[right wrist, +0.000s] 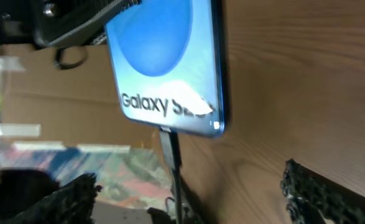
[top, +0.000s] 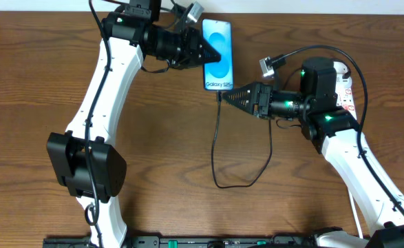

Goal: Plug charger to phone and switch on socket

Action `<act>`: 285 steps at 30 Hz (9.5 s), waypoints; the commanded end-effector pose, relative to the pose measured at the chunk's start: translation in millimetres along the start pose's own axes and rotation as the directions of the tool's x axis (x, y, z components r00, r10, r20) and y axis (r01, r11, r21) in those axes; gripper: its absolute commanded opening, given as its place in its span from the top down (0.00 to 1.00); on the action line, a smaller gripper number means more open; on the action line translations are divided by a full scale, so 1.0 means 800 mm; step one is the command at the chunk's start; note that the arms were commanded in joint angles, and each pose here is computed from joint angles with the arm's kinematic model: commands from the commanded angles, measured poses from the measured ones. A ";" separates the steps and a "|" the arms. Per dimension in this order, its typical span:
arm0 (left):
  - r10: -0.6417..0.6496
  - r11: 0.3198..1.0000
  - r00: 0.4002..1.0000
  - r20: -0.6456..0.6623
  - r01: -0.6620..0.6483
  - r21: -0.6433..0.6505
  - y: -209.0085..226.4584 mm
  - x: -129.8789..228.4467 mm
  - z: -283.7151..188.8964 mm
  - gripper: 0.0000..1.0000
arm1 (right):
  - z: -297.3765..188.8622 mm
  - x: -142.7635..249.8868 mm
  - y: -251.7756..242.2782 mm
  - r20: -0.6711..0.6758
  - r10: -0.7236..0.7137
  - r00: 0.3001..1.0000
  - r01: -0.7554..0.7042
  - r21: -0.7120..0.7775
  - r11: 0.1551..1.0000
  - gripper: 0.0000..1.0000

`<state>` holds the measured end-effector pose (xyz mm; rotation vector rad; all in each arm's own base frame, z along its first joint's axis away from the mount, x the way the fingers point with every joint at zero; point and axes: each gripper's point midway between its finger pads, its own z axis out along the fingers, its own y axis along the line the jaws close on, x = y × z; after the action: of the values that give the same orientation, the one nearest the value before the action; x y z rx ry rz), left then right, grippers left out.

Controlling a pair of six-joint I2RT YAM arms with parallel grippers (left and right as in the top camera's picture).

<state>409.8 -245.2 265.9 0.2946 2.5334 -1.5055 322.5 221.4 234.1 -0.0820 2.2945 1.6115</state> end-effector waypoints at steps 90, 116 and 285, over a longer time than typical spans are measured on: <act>-0.290 0.894 0.938 -0.188 0.195 -0.403 0.208 0.146 0.182 0.89 | -0.097 0.023 -0.187 0.276 0.160 0.948 -0.314 0.717 0.622 0.01; -0.280 0.875 0.945 -0.169 0.179 -0.451 0.220 0.144 0.178 0.71 | -0.097 0.024 -0.188 0.275 0.162 0.948 -0.315 0.718 0.621 0.01; 0.223 0.508 0.927 0.302 0.154 -0.847 0.122 0.029 -0.136 0.10 | -0.360 -0.103 -0.459 0.722 0.271 0.636 -0.770 0.615 0.170 0.01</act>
<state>405.9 -104.9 230.2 -0.1110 2.5324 -0.0895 420.7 -189.1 20.4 1.4024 2.5133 0.1337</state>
